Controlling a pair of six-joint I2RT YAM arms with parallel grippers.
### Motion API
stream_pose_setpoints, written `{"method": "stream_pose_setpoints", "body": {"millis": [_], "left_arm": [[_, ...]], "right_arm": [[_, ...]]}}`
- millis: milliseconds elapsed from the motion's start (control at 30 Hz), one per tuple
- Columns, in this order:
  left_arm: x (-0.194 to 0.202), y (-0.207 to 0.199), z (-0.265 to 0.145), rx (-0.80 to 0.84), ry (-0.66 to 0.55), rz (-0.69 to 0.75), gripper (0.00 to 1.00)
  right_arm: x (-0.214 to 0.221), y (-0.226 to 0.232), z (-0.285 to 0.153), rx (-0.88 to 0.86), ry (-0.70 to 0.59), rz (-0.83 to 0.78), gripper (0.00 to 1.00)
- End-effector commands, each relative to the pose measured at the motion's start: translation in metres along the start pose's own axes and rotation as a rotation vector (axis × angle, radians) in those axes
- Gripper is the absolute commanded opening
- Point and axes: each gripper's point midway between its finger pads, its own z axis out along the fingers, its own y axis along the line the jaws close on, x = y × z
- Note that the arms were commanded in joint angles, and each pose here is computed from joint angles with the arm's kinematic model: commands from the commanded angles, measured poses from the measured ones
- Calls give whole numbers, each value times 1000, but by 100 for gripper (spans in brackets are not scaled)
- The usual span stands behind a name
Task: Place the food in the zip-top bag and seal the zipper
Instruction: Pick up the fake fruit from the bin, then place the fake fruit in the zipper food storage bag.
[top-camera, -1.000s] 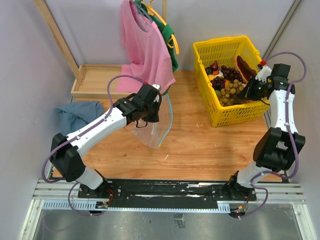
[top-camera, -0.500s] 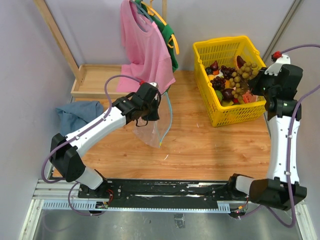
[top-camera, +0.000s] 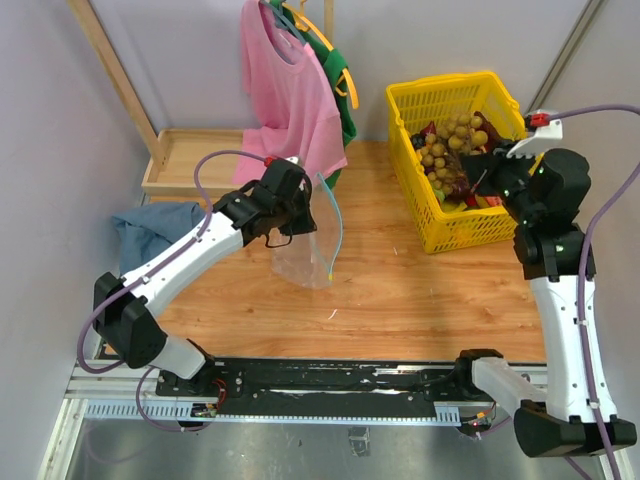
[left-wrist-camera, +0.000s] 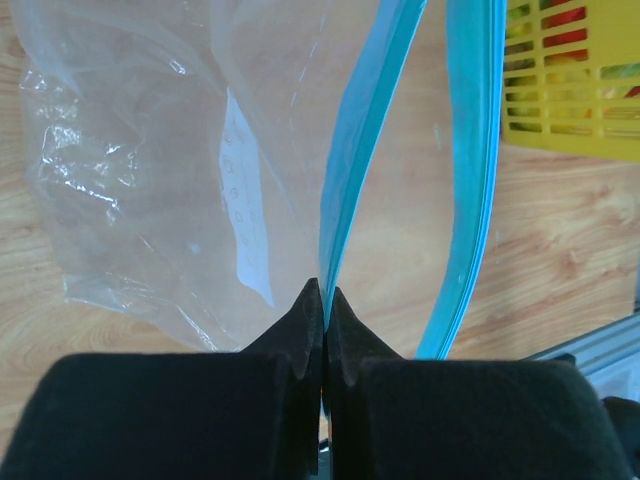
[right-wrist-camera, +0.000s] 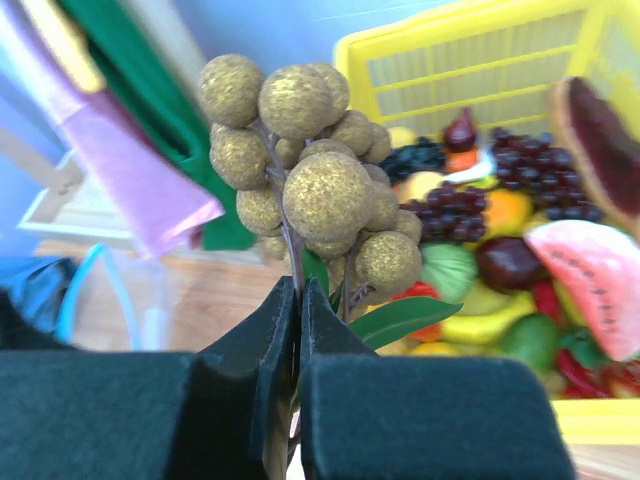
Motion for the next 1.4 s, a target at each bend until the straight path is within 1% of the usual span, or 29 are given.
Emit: {"method": "stream_pose_setpoints", "body": {"millis": [0, 133, 267, 467, 600, 733, 933, 1167, 1367], "left_arm": [[-19, -17, -12, 78, -58, -87, 0], [-21, -18, -12, 70, -59, -144, 0], [-22, -18, -13, 67, -68, -179, 0], [-25, -18, -16, 69, -85, -192, 0], [-24, -17, -15, 67, -82, -201, 0], [-23, -19, -15, 77, -81, -210, 0], [-23, -21, -17, 95, -88, -223, 0], [-27, -21, -25, 112, -109, -233, 0], [-31, -22, -35, 144, -129, -238, 0]], "right_arm": [[-12, 47, -5, -131, -81, 61, 1], [-1, 78, -5, -199, -86, 99, 1], [11, 114, -4, -276, -79, 100, 1], [25, 165, -5, -390, -70, 111, 1], [34, 184, -4, -408, -72, 115, 1], [46, 198, -3, -431, -67, 128, 1], [73, 210, 3, -437, -24, 118, 1], [111, 203, 11, -398, 50, 81, 1], [137, 192, 11, -386, 96, -12, 1]]}}
